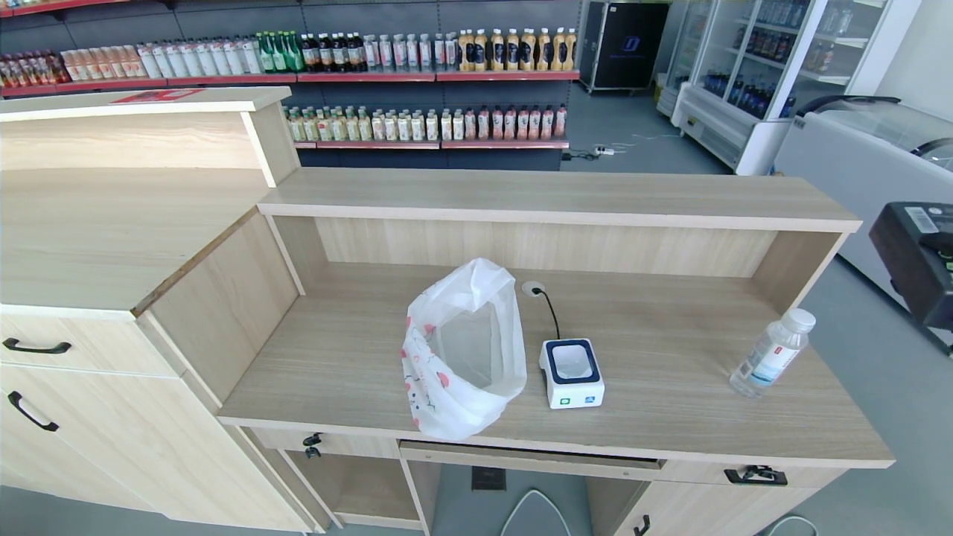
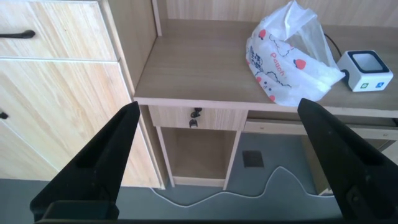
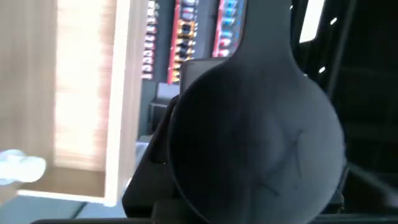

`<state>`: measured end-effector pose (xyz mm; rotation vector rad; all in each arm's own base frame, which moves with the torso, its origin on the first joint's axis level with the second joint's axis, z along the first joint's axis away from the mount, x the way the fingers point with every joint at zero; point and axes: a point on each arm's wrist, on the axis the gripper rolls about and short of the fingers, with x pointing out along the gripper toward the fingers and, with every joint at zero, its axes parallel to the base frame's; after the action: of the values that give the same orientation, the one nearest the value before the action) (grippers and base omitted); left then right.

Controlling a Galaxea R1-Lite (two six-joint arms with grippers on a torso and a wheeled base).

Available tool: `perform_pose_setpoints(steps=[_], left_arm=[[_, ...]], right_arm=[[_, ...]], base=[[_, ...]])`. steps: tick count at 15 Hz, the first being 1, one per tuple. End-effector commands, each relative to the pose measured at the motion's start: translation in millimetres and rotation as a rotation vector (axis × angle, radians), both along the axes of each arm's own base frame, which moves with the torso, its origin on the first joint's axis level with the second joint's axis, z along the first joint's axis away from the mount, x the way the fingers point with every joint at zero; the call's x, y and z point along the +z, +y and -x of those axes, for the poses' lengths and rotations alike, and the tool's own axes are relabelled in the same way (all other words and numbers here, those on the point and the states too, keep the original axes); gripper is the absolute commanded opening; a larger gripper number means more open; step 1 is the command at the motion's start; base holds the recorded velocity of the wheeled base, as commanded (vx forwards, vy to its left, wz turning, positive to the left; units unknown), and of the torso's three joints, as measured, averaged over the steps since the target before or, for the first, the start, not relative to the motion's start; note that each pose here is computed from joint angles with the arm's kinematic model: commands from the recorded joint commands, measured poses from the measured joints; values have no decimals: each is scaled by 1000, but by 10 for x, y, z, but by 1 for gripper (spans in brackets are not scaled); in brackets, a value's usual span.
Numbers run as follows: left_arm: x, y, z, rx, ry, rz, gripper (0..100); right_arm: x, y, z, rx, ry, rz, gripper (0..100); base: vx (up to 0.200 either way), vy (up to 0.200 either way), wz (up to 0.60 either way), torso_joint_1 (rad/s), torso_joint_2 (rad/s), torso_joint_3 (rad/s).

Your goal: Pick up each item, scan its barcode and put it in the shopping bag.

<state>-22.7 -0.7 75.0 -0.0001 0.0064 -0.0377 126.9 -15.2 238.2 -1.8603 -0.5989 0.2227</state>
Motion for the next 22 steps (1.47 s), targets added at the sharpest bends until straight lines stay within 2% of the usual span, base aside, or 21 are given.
perform_pose_setpoints(steps=[1,3,7,10,12,14,19,22], left_arm=[[0,0,0,-1,0,0,100],[0,0,0,-1,0,0,100],[0,0,0,-1,0,0,100],[0,0,0,-1,0,0,100],[0,0,0,1,0,-2,100],[0,0,0,-1,0,-2,100],[0,0,0,-1,0,0,100],[0,0,0,-1,0,0,100]], right_arm=[[190,318,508,179,-369,240,0],[172,429,477,279,-479,346,0],[133,582,429,401,-555,400,0],[100,731,339,475,-521,376,0],[79,915,318,608,-511,347,0],[22,1067,317,680,-481,336,0],[-235,1272,131,701,-347,381,0],[-250,1380,143,749,-363,371,0]], base=[[0,0,0,0,0,0],[0,0,0,0,0,0],[0,0,0,0,0,0],[0,0,0,0,0,0],[0,0,0,0,0,0],[0,0,0,0,0,0],[0,0,0,0,0,0],[0,0,0,0,0,0]])
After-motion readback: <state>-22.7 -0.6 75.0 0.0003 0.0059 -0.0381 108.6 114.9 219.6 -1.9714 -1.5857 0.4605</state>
